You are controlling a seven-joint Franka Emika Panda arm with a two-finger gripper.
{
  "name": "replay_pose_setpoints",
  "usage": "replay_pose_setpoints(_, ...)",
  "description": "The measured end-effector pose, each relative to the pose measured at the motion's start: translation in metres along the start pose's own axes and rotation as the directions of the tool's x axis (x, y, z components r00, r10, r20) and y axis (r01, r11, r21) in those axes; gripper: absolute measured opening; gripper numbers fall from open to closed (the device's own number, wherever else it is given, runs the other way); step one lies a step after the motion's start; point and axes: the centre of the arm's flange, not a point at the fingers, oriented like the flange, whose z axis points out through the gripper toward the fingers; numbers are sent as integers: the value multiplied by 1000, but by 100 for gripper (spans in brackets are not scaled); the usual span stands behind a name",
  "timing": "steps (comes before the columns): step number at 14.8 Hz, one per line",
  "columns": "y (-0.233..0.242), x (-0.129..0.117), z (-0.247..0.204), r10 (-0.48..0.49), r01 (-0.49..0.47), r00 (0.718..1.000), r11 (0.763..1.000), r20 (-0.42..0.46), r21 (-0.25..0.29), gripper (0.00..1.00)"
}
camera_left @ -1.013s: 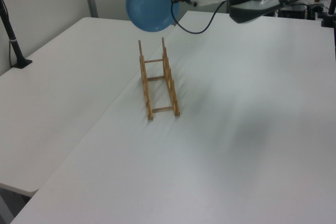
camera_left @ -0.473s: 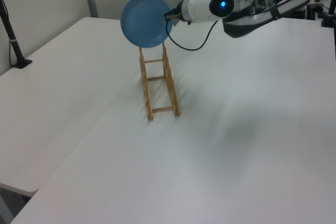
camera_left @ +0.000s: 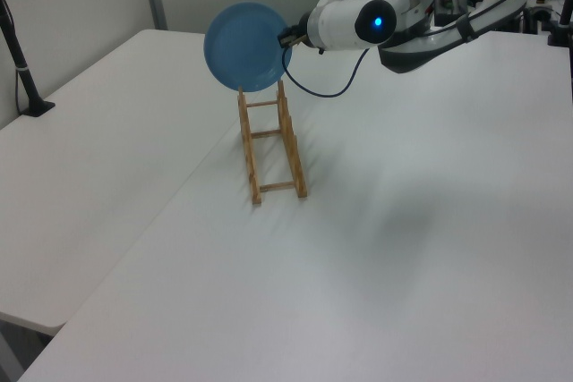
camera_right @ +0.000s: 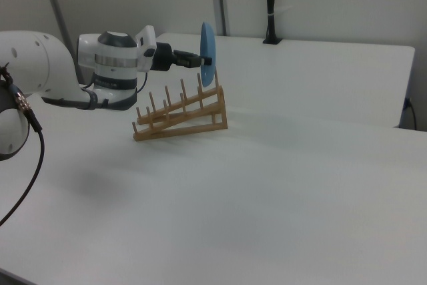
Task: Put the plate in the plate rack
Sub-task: 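Carry the upright plate over the rack and lower it between pegs, then open the gripper to release the plate in the rack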
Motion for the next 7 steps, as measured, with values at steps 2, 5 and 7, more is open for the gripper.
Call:
replay_pose_setpoints(2,-1,-4,2,-13,13,1000,1000,-3,0,5)
replay_pose_setpoints(5,-2,-9,5,-20,20,1000,1000,0,-1,8)
replay_pose_setpoints(7,-2,-9,5,-4,4,1000,1000,1,-1,23)
